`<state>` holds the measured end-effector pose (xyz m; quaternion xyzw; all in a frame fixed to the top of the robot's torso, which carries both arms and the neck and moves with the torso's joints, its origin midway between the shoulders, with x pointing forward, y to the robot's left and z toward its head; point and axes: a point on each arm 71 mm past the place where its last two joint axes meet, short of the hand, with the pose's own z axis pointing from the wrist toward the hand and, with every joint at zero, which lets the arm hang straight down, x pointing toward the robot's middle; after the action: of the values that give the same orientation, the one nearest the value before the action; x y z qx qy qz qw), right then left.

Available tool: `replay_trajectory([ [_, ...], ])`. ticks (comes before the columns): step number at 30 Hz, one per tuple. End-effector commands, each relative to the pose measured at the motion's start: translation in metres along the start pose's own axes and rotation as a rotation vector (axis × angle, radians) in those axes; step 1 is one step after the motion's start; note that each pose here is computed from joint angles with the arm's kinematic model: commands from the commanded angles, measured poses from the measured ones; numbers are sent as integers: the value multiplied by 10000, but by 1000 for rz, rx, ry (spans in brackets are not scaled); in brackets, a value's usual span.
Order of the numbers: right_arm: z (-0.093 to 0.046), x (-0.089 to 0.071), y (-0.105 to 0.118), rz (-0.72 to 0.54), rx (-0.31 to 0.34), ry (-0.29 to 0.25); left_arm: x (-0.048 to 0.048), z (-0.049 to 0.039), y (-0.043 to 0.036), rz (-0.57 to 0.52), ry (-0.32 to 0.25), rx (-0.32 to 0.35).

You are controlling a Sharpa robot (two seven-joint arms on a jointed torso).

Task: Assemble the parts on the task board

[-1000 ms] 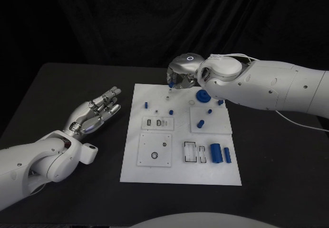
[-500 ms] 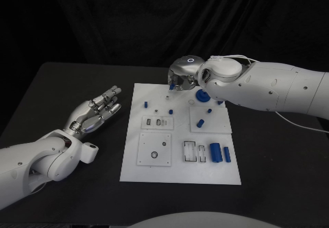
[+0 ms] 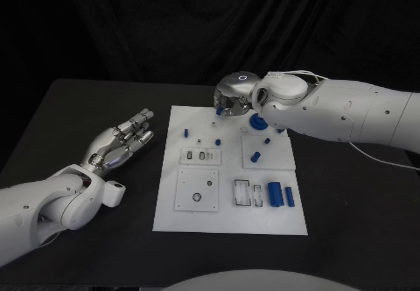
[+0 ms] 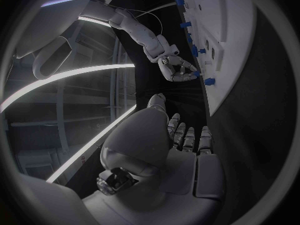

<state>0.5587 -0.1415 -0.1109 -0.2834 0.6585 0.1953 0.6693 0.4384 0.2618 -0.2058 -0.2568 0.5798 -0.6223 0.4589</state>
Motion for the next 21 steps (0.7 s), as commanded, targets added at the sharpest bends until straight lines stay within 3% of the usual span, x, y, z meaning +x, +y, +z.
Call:
replay_trajectory([
  [1, 9, 15, 6, 1, -1, 2, -2, -9, -188, -17, -4, 256],
  [15, 61, 39, 77, 3, -14, 17, -18, -19, -184, -19, -4, 250],
  [21, 76, 73, 79, 3, 3, 62, -16, -16, -182, -23, 0, 250],
])
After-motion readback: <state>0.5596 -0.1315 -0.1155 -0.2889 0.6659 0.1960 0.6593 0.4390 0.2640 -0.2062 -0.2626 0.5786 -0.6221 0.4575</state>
